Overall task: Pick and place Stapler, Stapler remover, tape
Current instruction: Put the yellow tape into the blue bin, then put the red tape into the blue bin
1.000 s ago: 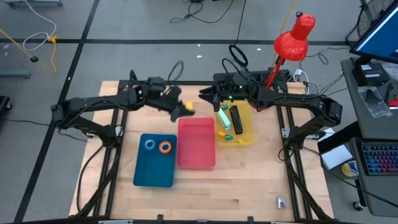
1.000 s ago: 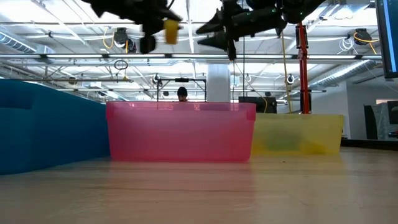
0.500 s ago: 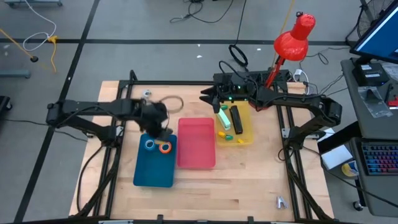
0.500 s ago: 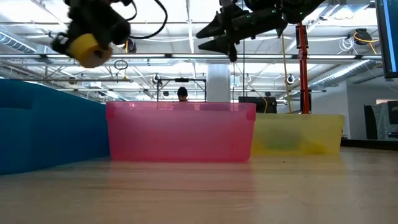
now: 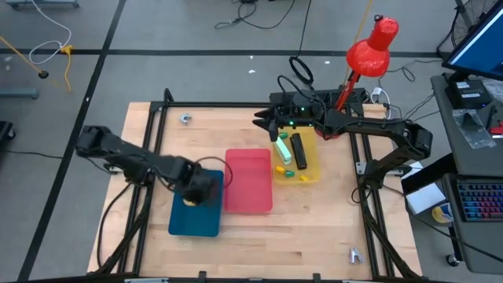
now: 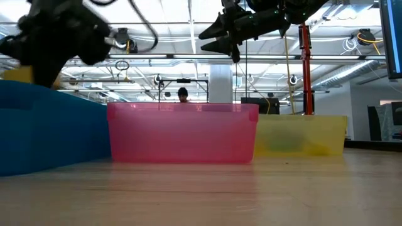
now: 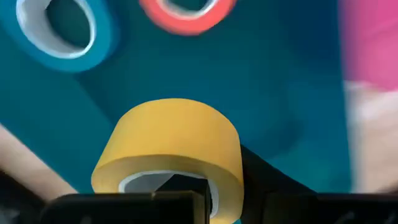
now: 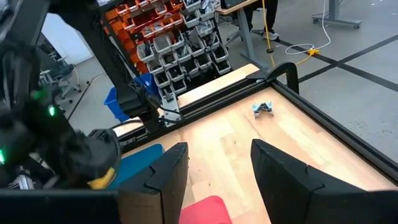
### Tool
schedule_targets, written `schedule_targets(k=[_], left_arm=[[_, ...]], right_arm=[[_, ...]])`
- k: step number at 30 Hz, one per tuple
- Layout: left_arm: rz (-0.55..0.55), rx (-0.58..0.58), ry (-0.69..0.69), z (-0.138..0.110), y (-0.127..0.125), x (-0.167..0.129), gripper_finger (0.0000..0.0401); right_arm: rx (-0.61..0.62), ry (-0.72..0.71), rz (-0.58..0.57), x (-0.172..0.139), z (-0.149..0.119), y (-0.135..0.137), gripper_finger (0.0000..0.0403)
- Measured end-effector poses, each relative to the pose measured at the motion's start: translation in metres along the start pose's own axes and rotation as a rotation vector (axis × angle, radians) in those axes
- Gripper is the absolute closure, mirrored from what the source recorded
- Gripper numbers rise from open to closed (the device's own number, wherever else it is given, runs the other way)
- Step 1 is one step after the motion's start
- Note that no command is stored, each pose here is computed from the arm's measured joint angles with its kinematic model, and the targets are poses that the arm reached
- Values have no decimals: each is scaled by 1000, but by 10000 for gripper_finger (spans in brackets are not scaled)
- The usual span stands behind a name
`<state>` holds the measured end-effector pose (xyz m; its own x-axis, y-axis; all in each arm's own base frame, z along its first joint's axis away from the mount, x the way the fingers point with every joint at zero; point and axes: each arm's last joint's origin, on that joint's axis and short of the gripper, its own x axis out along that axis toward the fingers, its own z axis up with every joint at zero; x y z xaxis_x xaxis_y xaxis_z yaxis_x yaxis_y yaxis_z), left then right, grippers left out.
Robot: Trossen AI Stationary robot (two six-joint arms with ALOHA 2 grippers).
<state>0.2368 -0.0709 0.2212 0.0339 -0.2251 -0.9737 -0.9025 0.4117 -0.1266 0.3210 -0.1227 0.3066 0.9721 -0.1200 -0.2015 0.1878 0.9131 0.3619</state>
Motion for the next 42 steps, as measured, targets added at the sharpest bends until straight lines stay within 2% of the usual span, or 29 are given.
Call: schedule_targets(k=[3,7,15,21,27,35,39,42], left_arm=[[112,31,19,-6,-1,20,363],[193,55,62,-7,-3,43,363],[255,101,75,0,2,67,354],[214,125,66,2,6,79,348],[222,125,70,2,8,80,303],[202,112,104,4,10,76,219],[158,83,111,6,8,58,190],[79,74,32,6,4,27,178]], right_arm=[[0,2,0,0,0,0,232],[1,2,4,0,0,0,232],[4,2,5,0,0,0,232],[4,1,5,0,0,0,232],[4,1,5,0,0,0,232],[3,0,4,0,0,0,232],[3,-1,3,0,0,0,232],[3,-8,-2,-1,1,-1,232]])
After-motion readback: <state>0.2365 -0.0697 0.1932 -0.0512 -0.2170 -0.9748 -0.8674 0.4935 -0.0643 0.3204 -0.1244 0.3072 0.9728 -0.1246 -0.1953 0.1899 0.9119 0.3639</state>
